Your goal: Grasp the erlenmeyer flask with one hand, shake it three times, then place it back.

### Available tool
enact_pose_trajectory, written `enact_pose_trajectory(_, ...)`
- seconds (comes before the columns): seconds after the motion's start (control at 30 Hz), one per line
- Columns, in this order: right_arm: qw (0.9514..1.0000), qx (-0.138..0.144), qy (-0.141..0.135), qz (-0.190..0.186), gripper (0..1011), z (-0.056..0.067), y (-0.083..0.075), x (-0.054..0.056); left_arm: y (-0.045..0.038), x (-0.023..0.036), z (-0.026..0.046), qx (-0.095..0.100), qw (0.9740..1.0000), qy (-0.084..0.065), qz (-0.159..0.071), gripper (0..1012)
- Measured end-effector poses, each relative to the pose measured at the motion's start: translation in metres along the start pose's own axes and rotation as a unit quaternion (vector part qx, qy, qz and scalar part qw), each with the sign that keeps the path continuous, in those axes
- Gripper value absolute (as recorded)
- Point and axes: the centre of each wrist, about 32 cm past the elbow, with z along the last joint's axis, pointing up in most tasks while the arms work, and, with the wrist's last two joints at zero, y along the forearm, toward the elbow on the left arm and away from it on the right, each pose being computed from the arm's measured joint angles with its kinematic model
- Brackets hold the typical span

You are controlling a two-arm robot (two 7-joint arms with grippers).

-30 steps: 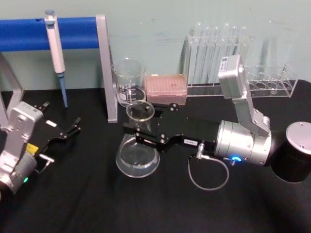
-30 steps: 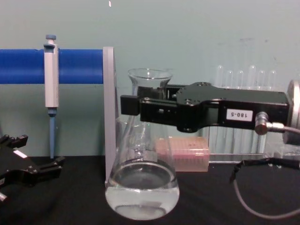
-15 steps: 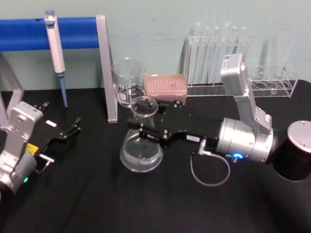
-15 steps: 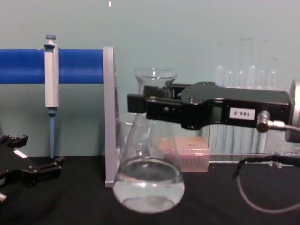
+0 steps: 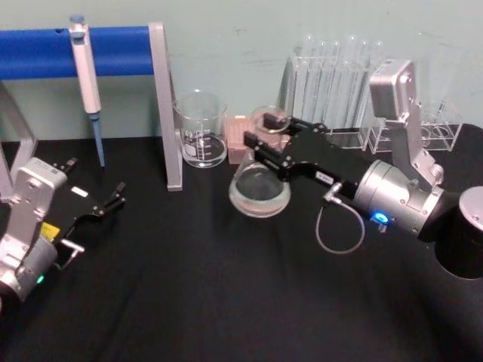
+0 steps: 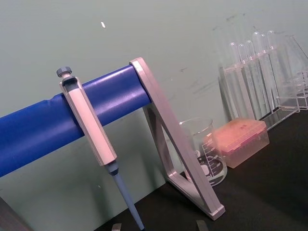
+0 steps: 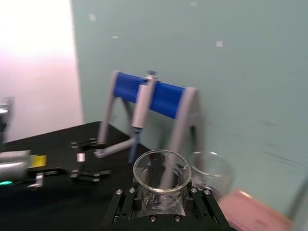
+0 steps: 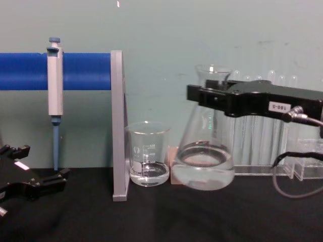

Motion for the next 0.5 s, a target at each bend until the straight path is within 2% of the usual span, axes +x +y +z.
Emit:
enact_pose_trajectory(0.23,0.9984,-0.003,0.002,-0.056,453,-0.0027,-0.0034,0.0036,0.0000,0.0000,0.0000,0.000,1.0000,0.000,0.000,1001)
enact_pose_trajectory(0.3,0.9968,-0.003,0.002,-0.079,453,-0.0035,-0.0046,0.0045,0.0000,0.0000,0.0000,0.000,1.0000,0.000,0.000,1001)
enact_pose_trajectory(0.5,0.9933,-0.004,0.002,-0.115,453,-0.0052,-0.0064,0.0057,0.0000,0.0000,0.0000,0.000,1.0000,0.000,0.000,1001)
